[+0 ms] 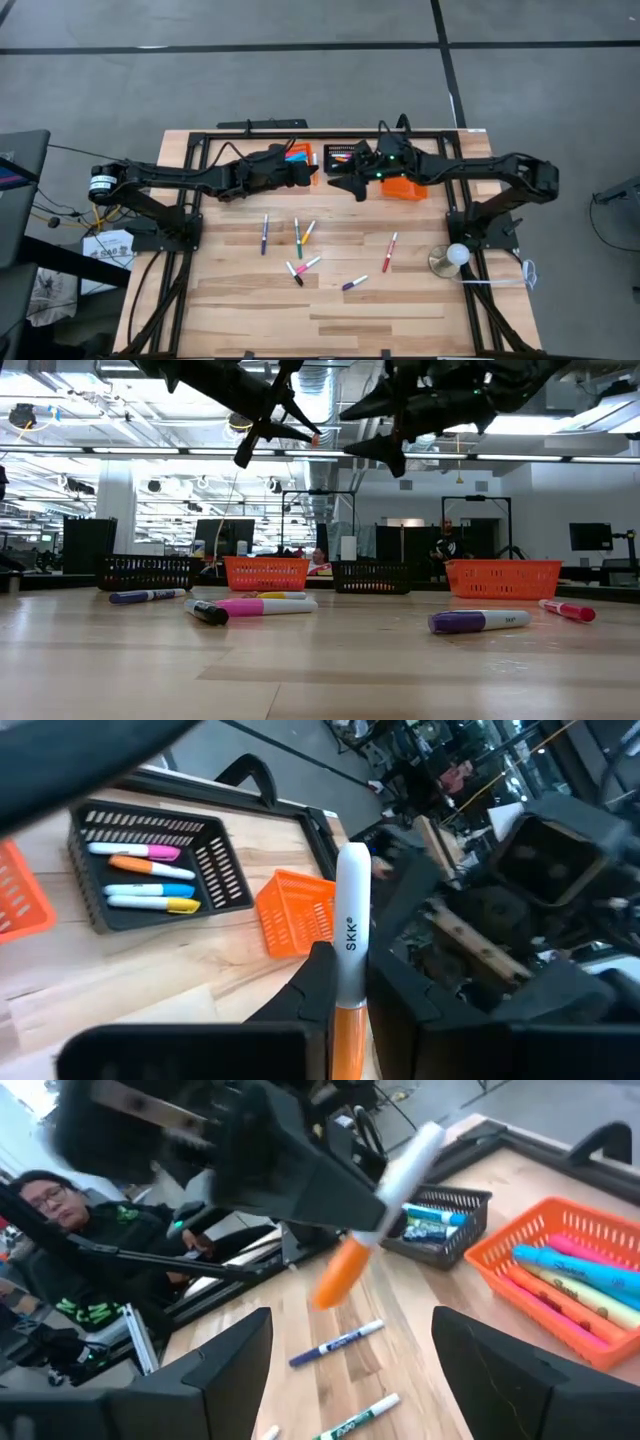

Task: Pick & Place Markers
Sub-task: Put the small orange highlighter pen into the right black bin, then put the small purple highlighter pen into the right black bin

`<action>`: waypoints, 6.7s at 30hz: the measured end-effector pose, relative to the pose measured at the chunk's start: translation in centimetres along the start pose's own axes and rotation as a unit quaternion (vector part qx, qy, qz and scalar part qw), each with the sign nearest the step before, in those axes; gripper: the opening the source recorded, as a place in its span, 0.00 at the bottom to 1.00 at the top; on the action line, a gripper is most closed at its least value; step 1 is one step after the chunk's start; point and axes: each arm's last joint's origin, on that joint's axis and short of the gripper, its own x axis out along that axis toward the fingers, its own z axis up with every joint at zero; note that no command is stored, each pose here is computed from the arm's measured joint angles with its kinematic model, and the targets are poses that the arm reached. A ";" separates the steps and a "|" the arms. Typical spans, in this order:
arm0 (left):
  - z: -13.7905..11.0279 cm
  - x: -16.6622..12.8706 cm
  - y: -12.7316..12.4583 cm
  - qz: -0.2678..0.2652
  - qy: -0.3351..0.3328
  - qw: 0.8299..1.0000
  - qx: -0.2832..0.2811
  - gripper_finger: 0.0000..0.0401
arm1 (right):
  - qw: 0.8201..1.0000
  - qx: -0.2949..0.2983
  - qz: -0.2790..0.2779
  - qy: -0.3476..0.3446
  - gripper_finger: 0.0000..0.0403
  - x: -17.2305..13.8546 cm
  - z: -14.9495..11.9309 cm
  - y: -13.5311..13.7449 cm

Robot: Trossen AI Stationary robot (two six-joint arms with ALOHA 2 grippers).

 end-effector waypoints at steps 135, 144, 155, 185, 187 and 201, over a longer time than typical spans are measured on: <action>0.0 -0.3 1.2 0.054 0.029 0.992 0.110 0.65 | 0.951 0.018 -0.259 0.166 0.10 -1.0 1.7 -9.6; -1.2 -1.0 0.3 0.089 -0.022 0.975 0.204 0.65 | 0.945 -0.012 -0.264 0.194 0.11 -1.6 2.7 -10.4; -2.2 -1.3 -0.4 0.058 0.008 0.961 0.271 0.65 | 0.915 -0.033 -0.252 0.312 0.12 1.8 1.6 -13.4; -1.6 -8.6 7.2 -0.030 -0.024 0.974 0.224 0.53 | 0.862 -0.033 -0.257 0.435 0.32 5.0 -0.5 -16.1; -1.6 -8.7 7.3 -0.030 -0.023 0.974 0.223 0.53 | 0.862 -0.033 -0.257 0.436 0.37 5.0 -0.5 -16.1; -2.0 -8.2 7.4 -0.039 0.000 0.973 0.227 0.52 | 0.879 -0.031 -0.264 0.396 0.43 5.6 3.6 -14.3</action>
